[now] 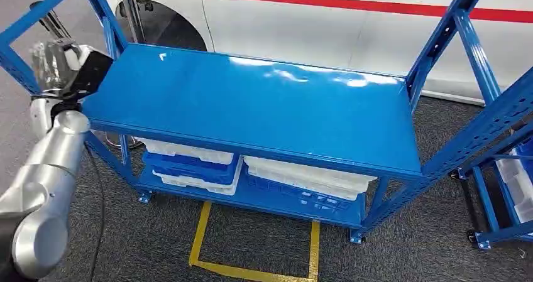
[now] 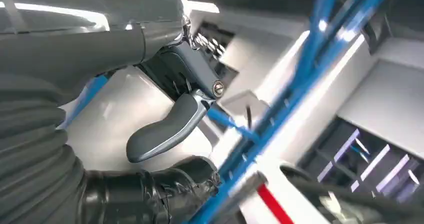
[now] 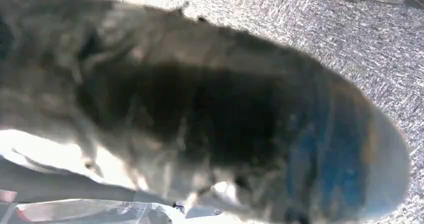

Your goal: Take the parts from the cabinet and place them on the table.

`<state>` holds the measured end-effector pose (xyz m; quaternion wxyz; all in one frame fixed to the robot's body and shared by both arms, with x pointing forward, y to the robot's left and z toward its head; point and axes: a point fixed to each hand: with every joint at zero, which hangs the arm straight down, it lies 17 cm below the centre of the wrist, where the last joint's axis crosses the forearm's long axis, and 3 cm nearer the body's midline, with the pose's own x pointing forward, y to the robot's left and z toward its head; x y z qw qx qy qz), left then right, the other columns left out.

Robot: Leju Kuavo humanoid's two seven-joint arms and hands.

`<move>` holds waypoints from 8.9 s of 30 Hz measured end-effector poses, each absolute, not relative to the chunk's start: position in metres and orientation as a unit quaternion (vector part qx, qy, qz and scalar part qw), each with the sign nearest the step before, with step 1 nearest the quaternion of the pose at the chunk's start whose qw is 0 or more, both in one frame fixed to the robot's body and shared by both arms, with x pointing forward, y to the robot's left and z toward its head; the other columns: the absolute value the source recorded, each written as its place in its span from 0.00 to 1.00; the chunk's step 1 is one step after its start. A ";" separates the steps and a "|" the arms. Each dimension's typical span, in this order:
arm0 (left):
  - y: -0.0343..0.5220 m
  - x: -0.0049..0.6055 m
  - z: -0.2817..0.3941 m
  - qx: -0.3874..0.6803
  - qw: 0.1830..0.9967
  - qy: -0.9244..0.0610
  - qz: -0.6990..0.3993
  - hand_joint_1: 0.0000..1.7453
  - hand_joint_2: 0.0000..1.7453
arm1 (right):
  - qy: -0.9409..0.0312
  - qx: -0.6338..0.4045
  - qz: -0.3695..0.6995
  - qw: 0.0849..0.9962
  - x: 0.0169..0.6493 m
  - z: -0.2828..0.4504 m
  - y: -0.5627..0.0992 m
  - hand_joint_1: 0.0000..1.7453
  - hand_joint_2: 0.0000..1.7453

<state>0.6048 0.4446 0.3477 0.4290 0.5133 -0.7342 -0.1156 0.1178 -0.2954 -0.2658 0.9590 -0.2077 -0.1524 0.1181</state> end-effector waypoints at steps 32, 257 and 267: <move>0.372 0.619 0.393 0.476 0.405 -0.778 -0.062 1.00 1.00 | -0.152 -0.204 0.132 0.958 0.119 -0.266 -0.293 0.00 0.00; 0.381 0.603 0.396 0.458 0.385 -0.798 -0.063 1.00 1.00 | -0.143 -0.172 0.111 0.968 0.113 -0.270 -0.284 0.00 0.00; 0.375 0.607 0.397 0.433 0.393 -0.808 -0.070 1.00 1.00 | -0.142 -0.166 0.118 0.969 0.111 -0.271 -0.280 0.00 0.00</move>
